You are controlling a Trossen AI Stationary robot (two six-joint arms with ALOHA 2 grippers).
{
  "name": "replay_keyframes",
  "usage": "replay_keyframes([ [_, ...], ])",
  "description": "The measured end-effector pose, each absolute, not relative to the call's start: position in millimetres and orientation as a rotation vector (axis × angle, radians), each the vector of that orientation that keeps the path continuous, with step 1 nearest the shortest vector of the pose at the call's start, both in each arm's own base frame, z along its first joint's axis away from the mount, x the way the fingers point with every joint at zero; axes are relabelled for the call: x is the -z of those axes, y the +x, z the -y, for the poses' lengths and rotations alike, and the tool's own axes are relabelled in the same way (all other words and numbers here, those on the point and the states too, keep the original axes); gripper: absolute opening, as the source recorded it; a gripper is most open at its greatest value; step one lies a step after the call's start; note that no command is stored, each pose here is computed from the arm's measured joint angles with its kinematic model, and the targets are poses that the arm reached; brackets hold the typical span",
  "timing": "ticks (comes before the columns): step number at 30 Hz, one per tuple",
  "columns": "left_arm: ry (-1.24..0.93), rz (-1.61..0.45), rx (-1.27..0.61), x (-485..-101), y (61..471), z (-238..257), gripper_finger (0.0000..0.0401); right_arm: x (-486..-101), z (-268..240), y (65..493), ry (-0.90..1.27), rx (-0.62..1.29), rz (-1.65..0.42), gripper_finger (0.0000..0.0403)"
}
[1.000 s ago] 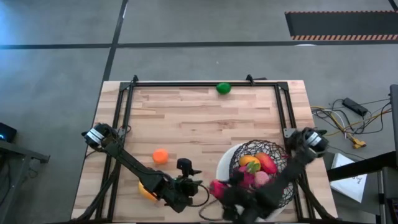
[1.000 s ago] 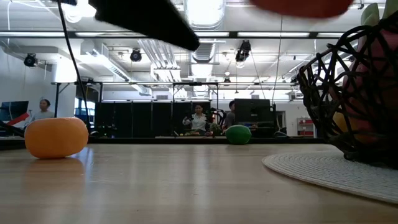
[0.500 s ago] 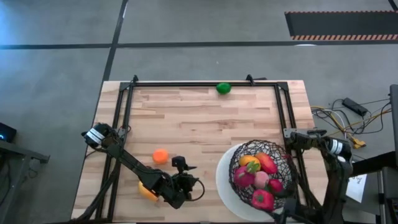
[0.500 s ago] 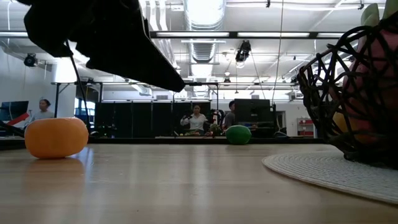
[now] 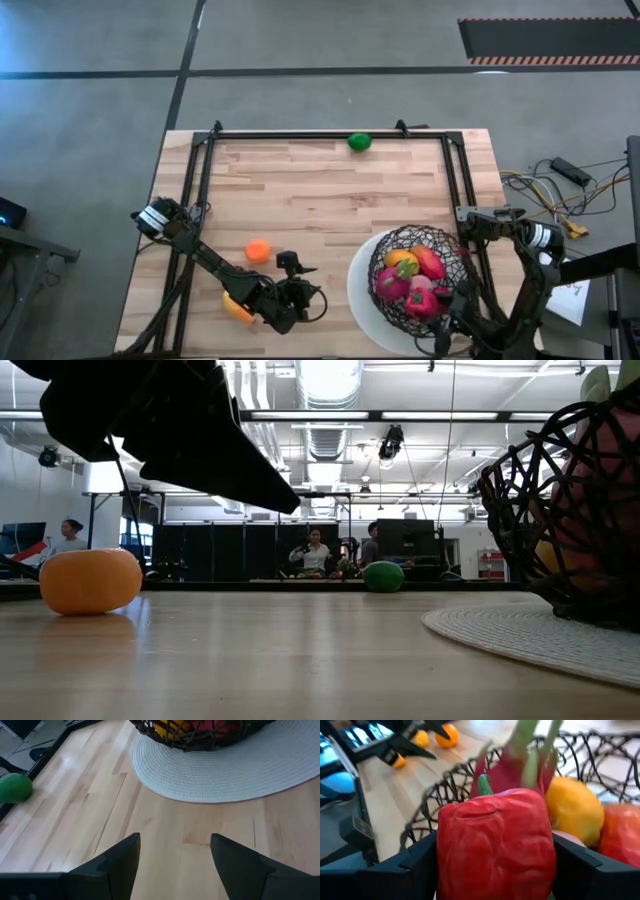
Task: Build produce basket
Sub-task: Put the red bell pepper into the black wire basket
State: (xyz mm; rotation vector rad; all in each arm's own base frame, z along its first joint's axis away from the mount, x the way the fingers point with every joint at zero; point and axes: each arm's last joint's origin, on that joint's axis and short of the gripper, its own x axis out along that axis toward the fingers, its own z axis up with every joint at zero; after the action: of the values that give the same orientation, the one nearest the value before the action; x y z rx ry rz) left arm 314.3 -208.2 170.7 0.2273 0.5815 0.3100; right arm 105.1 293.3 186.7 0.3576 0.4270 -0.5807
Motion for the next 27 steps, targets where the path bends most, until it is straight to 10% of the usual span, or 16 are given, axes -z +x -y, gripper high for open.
replay_keyframes([
  [19, 0.227, -0.582, -0.31, -171, 314, 208, 0.0226, -207, -293, 110, 0.307, 0.646, -0.785, 0.0362],
  [27, 0.227, -0.582, -0.31, -171, 314, 208, 0.0226, -240, -282, 112, 0.325, 0.566, -0.864, 0.0315],
])
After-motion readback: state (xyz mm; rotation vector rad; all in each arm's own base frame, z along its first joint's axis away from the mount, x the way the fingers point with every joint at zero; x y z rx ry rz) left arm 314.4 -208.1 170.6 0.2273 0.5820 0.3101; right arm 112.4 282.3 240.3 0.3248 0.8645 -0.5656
